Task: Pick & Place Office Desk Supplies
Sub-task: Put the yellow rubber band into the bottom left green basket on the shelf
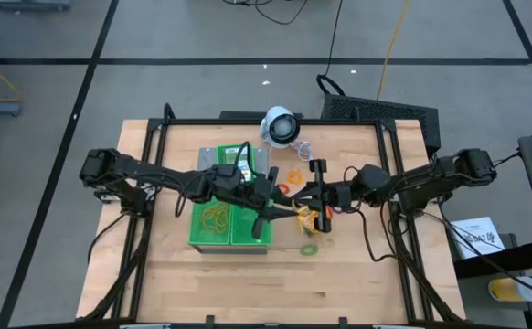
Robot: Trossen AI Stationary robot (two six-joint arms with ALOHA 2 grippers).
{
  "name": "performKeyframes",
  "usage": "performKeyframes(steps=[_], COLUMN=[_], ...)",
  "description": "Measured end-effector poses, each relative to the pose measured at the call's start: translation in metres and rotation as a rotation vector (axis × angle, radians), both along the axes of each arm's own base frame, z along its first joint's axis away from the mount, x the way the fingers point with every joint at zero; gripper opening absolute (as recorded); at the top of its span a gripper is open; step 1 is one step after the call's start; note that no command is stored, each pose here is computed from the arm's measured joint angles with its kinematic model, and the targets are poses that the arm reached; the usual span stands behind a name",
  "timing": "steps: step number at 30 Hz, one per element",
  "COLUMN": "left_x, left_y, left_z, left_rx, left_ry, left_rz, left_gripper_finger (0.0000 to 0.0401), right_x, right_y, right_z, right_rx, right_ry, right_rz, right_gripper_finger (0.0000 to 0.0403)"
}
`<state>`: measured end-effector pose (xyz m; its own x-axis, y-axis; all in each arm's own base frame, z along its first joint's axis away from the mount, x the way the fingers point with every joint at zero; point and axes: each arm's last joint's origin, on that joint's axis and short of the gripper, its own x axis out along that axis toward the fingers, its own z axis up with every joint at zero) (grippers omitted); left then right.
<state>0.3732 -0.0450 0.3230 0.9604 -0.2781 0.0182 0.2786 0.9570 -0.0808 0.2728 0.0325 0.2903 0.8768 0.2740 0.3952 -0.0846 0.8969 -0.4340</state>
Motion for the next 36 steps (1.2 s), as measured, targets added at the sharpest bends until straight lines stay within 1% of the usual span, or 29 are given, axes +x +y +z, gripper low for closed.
performKeyframes(steps=[3, 5, 8, 12, 14, 17, 19, 22, 24, 27, 30, 36], left_x=[0.0, 0.0, 0.0, -0.005, -0.014, -0.032, -0.044, -0.064, -0.078, -0.094, -0.109, -0.145], left_y=[0.003, 0.004, 0.004, 0.005, 0.006, 0.007, 0.006, -0.001, -0.006, -0.014, -0.024, -0.044], left_z=[0.0, 0.0, -0.001, 0.003, 0.01, 0.025, 0.034, 0.041, 0.045, 0.046, 0.047, 0.054], left_rx=[0.0, -0.001, -0.001, 0.001, 0.0, 0.007, 0.029, 0.065, 0.076, 0.078, 0.078, 0.068], left_ry=[0.002, 0.003, 0.007, 0.039, 0.066, 0.089, 0.103, 0.158, 0.203, 0.268, 0.314, 0.325], left_rz=[0.007, 0.006, 0.004, 0.004, 0.014, 0.08, 0.131, 0.169, 0.204, 0.297, 0.374, 0.501], left_gripper_finger=[0.0034, 0.0011, 0.0014, 0.0008, 0.0006, 0.0013, 0.0013, 0.0006, 0.0008, 0.0011, 0.0005, 0.0005], right_x=[0.0, 0.001, 0.001, -0.005, -0.011, -0.023, -0.031, -0.044, -0.052, -0.063, -0.071, -0.084], right_y=[0.0, 0.0, 0.0, -0.001, -0.003, -0.006, -0.008, -0.01, -0.01, -0.011, -0.012, -0.013], right_z=[-0.001, -0.001, -0.002, 0.001, 0.005, 0.012, 0.015, 0.015, 0.014, 0.011, 0.002, -0.019], right_rx=[0.003, 0.01, 0.078, 0.133, 0.177, 0.236, 0.26, 0.297, 0.312, 0.32, 0.328, 0.355], right_ry=[0.013, 0.021, 0.053, 0.116, 0.156, 0.217, 0.265, 0.357, 0.422, 0.498, 0.516, 0.519], right_rz=[0.002, 0.005, 0.031, 0.032, 0.0, -0.057, -0.091, -0.106, -0.11, -0.115, -0.116, -0.111], right_gripper_finger=[0.0, 0.0, 0.0013, 0.0071, 0.0105, 0.015, 0.0174, 0.0197, 0.0205, 0.0209, 0.0209, 0.0199])
